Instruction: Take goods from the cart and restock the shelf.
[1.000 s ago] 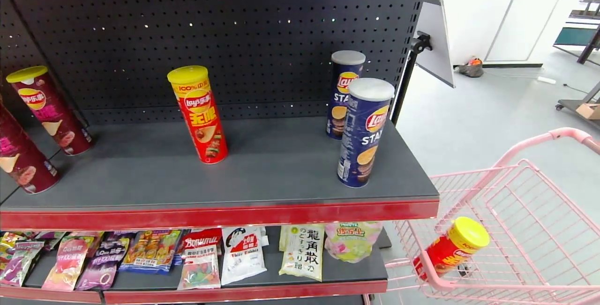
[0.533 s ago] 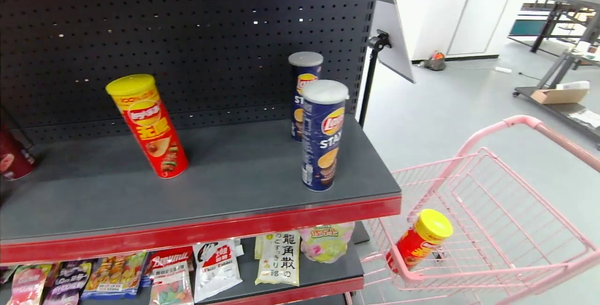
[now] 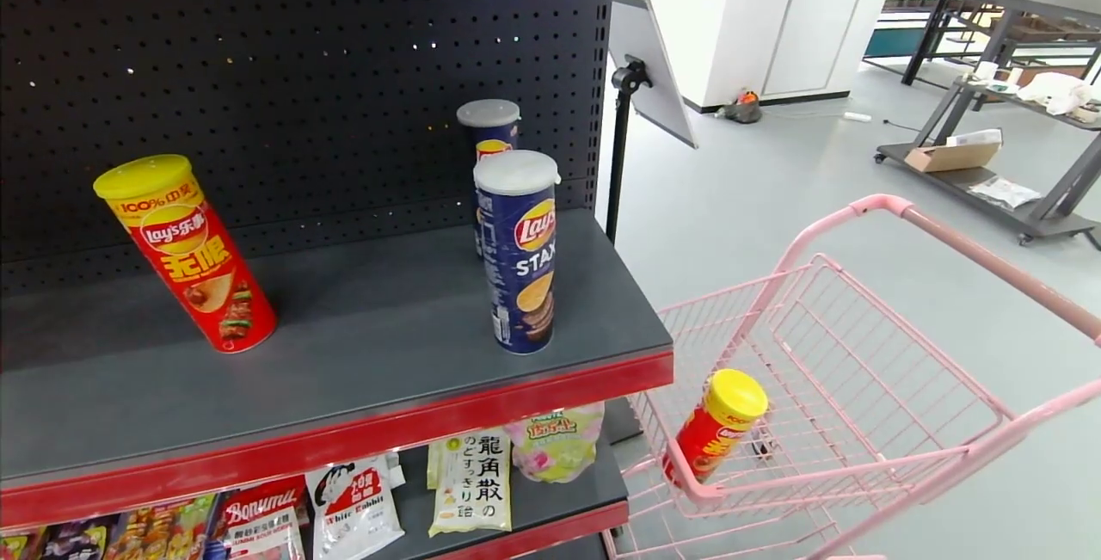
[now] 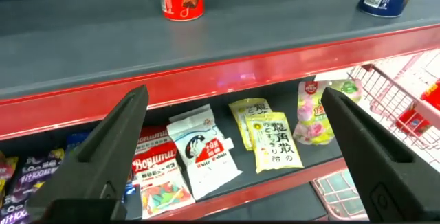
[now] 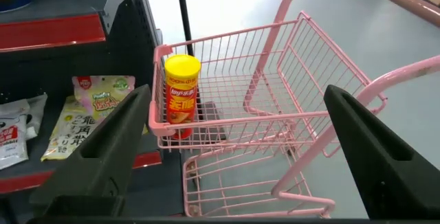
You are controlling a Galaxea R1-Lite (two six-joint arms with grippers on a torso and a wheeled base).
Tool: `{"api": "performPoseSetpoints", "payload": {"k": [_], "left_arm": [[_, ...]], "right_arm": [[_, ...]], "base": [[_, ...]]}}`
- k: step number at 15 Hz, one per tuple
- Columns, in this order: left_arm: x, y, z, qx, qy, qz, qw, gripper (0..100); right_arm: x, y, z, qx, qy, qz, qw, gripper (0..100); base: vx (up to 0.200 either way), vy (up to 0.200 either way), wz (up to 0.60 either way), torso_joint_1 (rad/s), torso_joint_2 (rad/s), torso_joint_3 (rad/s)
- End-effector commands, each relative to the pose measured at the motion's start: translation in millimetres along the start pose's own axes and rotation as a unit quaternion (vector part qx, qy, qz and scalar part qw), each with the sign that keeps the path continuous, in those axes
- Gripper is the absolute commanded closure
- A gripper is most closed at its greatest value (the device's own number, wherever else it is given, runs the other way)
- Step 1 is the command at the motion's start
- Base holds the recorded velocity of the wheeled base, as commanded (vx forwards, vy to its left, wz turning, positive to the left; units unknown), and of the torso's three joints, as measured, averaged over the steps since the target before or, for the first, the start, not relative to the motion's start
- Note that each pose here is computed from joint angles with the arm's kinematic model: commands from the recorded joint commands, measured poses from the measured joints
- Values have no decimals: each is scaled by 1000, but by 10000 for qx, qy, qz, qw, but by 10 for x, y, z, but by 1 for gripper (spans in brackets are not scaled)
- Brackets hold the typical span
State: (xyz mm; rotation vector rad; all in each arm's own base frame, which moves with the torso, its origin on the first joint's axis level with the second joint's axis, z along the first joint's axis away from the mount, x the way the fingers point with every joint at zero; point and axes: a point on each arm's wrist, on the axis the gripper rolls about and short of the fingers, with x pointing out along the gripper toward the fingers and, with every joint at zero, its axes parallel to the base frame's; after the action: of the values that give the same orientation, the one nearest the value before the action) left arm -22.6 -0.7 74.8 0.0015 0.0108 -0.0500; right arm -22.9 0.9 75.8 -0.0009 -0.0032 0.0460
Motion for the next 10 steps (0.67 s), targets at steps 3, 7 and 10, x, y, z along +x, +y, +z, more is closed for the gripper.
{"api": "performPoseSetpoints", "payload": {"k": [3,7,10], "left_arm": [[1,0,0,-1,7,-3,10000,0],[0,0,0,-1,-1,-3,10000,0],[0,0,0,-1,-1,-3,10000,0]], "right_arm": [[0,0,0,-3,1,-7,10000,0],[0,0,0,-3,1,-7,10000,0],[0,0,0,-3,1,-7,10000,0]], "base": [[0,0,0,0,0,0],[0,0,0,-75,180,107],[0,0,0,-141,352,211]]}}
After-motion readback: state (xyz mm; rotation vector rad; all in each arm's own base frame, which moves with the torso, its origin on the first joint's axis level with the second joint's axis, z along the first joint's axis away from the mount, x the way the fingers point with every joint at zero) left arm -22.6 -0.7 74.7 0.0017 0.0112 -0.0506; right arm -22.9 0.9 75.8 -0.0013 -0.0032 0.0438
